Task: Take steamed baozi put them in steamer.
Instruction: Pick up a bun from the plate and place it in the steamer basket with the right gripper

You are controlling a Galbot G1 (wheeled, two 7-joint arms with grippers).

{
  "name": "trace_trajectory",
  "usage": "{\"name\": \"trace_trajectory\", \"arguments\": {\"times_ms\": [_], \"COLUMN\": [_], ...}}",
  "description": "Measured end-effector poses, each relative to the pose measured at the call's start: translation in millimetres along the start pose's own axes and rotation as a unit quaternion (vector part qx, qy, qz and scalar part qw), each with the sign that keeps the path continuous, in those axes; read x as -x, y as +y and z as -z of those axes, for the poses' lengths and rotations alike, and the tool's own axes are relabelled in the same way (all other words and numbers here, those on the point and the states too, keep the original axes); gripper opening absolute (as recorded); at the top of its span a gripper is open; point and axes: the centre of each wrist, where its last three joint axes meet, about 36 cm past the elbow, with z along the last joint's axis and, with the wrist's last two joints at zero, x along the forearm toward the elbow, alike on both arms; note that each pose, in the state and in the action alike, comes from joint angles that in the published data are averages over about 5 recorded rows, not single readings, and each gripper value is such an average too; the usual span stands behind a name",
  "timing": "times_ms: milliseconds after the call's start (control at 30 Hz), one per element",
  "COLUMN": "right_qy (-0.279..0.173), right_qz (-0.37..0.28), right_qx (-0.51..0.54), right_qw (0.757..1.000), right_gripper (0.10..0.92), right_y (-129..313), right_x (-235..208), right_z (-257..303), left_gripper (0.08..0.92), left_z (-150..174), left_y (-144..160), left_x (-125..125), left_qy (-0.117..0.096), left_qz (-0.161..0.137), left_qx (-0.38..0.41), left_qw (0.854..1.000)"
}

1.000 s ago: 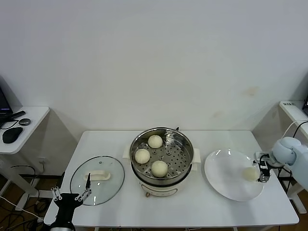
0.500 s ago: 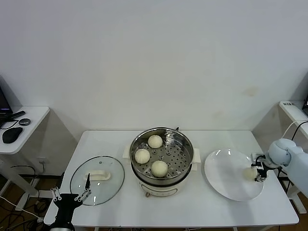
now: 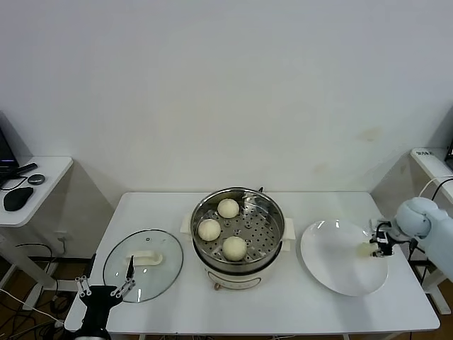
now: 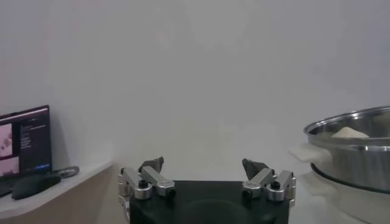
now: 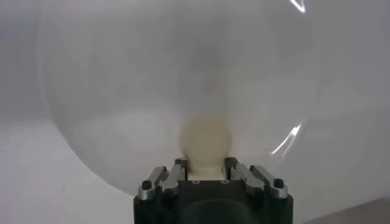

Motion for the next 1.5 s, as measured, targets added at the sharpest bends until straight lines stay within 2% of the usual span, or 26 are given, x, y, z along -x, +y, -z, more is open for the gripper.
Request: {"name": "trace_trajectory", "arguments": {"times_ms": [267, 500, 667, 1000, 1500], "right_qy": [-0.065, -0.149, -0.186, -0.178, -0.144], "right_qz": [-0.042, -0.066, -0.053, -0.020, -0.008], "right_qx": [0.002, -0.018, -0.039, -0.069, -0.060], "right_qw": [0.997, 0.986, 0.980, 0.981, 0.988], "right_gripper": [0.399, 0.399, 0.399, 0.399, 0.399], "right_y": [-26.3, -40.3, -34.2, -14.6, -6.6], "right_x": [-75.1, -151.1, -177.8, -160.8, -100.6], "right_z": [49.3, 128.4, 190.5, 275.3, 312.1], "left_gripper": [0.823, 0.823, 0.823, 0.823, 0.823], "left_z": [1.0, 2.5, 0.9, -0.7, -4.3], "left_y": [-5.1, -6.2, -6.9, -6.8, -3.9], "left_x": [6.4, 10.6, 10.5, 10.9, 12.0], "left_qy": [-0.005, -0.008, -0.006, -0.005, -0.002], "left_qz": [-0.009, -0.013, -0.013, -0.005, 0.002], "left_qx": [-0.003, -0.003, -0.003, -0.007, -0.008], "left_qw": [1.000, 1.000, 1.000, 1.000, 1.000]}}
